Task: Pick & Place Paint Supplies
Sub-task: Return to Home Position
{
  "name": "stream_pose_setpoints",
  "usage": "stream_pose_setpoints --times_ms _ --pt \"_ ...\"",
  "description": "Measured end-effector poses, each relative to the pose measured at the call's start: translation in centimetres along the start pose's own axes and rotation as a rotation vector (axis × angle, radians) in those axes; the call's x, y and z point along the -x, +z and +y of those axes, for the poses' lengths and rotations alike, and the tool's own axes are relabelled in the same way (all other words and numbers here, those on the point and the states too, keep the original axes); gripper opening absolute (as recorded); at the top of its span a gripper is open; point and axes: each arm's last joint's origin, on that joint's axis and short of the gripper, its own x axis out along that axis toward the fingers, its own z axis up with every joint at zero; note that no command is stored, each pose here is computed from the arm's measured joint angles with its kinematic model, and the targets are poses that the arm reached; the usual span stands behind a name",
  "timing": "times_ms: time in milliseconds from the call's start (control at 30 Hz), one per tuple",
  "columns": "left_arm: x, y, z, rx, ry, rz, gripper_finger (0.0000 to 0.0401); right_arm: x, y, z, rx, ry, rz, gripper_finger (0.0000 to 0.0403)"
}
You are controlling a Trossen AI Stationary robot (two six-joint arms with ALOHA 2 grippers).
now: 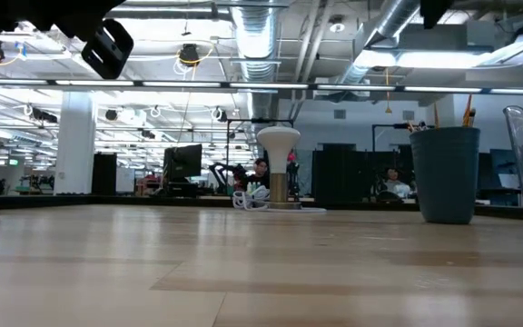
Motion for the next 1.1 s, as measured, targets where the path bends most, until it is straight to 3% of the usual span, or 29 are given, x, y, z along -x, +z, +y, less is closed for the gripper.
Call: stream_pose_setpoints --times_ms 100,233,400,533,700,867,967,1100 --pt "0.0 0.1 0.1 0.045 0.002 -0.004 0.0017 0.3 -1.5 1.7 0.235 -0.033 -0.073 0.0133" --pt "0.0 0.1 0.0 0.045 0.0 -0.012 0.0017 1.6 -4.1 3.5 0.391 -0.033 -0.328 0.0136" --pt "-0.1 0.3 0.1 0.047 0.0 -0.029 0.0017 2.3 -6.9 3.5 0.525 0.168 -0.588 0.0136" --pt "-0.2 0.4 0.4 0.046 0.014 -0.035 0.0017 1.0 -8.4 0.8 0.538 0.304 -0.703 0.0135" --pt "-0.3 0.6 1.0 0.046 0.04 -0.044 0.0017 -1.6 -9.3 -2.1 0.529 0.393 -0.813 0.0137" --pt "-0.5 0.8 1.5 0.047 0.062 -0.052 0.0017 -2.9 -9.9 -4.4 0.591 0.523 -1.025 0.0139" --pt "-0.5 0.9 1.6 0.038 0.071 -0.055 0.0017 -4.2 -10.2 -5.7 0.596 0.535 -1.095 0.0137" --pt "-0.5 0.9 1.7 0.023 0.075 -0.055 0.0017 -6.8 -10.6 -7.4 0.519 0.468 -1.14 0.0135"
